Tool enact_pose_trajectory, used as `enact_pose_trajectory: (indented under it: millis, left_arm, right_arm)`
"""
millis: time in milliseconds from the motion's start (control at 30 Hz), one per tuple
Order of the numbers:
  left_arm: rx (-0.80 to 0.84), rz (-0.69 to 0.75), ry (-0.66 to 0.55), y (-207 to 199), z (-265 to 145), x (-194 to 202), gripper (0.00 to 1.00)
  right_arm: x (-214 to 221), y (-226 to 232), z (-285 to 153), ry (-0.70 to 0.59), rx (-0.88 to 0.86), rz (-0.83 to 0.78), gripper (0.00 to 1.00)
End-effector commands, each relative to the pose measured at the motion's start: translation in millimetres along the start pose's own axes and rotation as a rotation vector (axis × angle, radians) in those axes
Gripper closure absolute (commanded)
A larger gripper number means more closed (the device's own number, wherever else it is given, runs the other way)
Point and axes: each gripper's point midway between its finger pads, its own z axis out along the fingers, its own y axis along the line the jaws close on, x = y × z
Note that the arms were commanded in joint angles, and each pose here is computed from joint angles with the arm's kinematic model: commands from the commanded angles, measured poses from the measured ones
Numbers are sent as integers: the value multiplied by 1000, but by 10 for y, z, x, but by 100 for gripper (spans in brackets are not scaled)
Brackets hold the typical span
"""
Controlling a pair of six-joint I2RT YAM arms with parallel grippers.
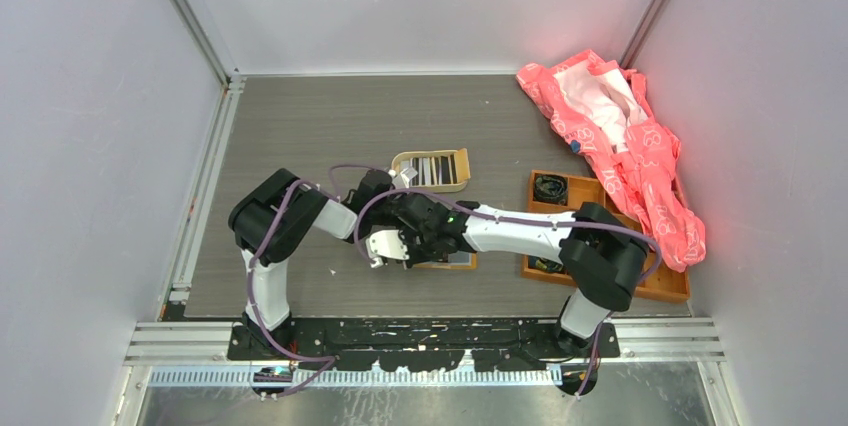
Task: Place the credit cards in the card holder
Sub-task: Insert the credit card into the card holder.
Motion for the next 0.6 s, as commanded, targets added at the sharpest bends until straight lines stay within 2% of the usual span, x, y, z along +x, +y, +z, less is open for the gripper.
enact_pose_trajectory:
  millis: [0,567]
  left_arm:
    - [-71,-7,5,229,50,50,97]
    - [-66,2,11,200,35,47,95]
  right_arm:
    - [-49,-242,2,12,98,-18,93]
    - [232,-219,-5,128,111,-52,92]
